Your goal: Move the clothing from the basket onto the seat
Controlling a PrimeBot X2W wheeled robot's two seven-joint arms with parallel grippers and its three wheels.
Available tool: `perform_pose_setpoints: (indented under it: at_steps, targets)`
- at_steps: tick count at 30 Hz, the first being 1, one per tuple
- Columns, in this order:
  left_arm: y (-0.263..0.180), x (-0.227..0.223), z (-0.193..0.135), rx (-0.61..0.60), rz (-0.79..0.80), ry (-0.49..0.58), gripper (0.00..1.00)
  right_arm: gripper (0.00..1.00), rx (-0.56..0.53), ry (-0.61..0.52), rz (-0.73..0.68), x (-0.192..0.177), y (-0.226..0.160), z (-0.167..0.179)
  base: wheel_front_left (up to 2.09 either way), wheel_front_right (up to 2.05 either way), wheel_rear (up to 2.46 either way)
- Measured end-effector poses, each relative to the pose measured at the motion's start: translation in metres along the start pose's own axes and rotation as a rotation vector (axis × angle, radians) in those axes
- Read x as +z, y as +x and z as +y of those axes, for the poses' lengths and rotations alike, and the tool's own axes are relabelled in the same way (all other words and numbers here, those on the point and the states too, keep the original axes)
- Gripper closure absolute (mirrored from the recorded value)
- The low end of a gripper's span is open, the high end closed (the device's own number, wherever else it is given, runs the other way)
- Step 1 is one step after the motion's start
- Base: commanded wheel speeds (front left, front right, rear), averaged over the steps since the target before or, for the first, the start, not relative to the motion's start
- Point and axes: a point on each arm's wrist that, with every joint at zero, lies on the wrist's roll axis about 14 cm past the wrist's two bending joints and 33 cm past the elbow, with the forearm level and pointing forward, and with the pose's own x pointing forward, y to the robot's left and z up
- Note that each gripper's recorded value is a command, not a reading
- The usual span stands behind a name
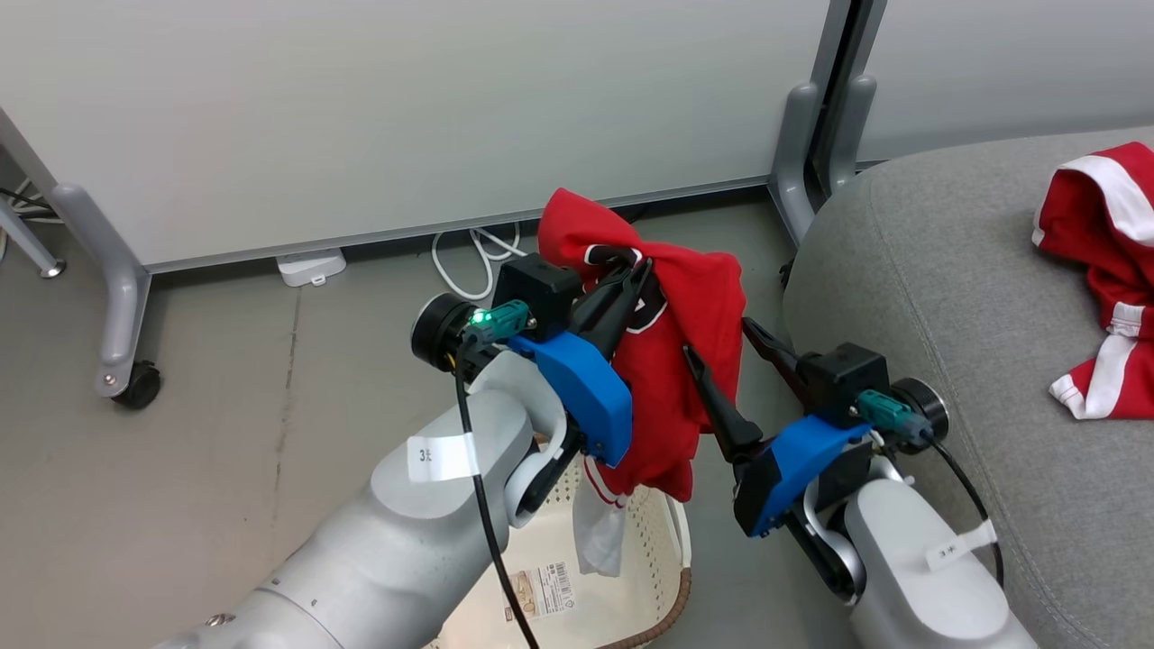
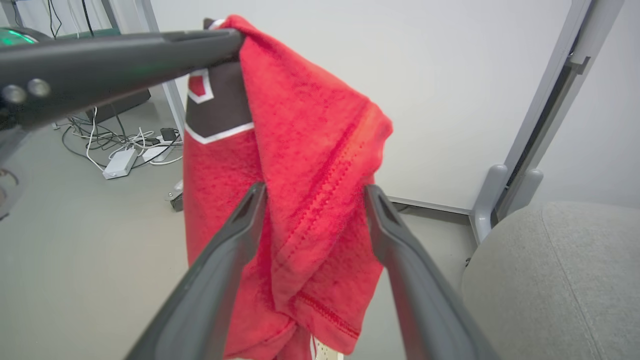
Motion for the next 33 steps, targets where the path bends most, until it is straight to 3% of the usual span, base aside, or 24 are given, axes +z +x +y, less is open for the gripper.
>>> perform_pose_setpoints:
  at_steps: [18, 20, 21, 22, 33]
  targets:
    - [-0.004, 0.007, -0.009, -0.022, -0.014, 0.013, 1.00, 0.00, 0.038, 0.032, 0.069, -0.011, 0.024, 0.005, 0.00, 0.00, 0.00]
    - [-0.005, 0.008, -0.009, -0.022, -0.017, 0.015, 1.00, 0.47, 0.041, 0.038, 0.072, -0.012, 0.024, 0.006, 0.00, 0.00, 0.00]
    - [-0.005, 0.009, -0.010, -0.022, -0.018, 0.016, 1.00, 0.85, 0.043, 0.038, 0.072, -0.012, 0.024, 0.007, 0.00, 0.00, 0.00]
    - [-0.005, 0.009, -0.010, -0.021, -0.019, 0.017, 1.00, 1.00, 0.047, 0.034, 0.071, -0.011, 0.025, 0.008, 0.00, 0.00, 0.00]
    - [-0.005, 0.008, -0.009, -0.017, -0.014, 0.021, 1.00, 1.00, 0.047, 0.051, 0.074, -0.012, 0.023, 0.008, 0.00, 0.00, 0.00]
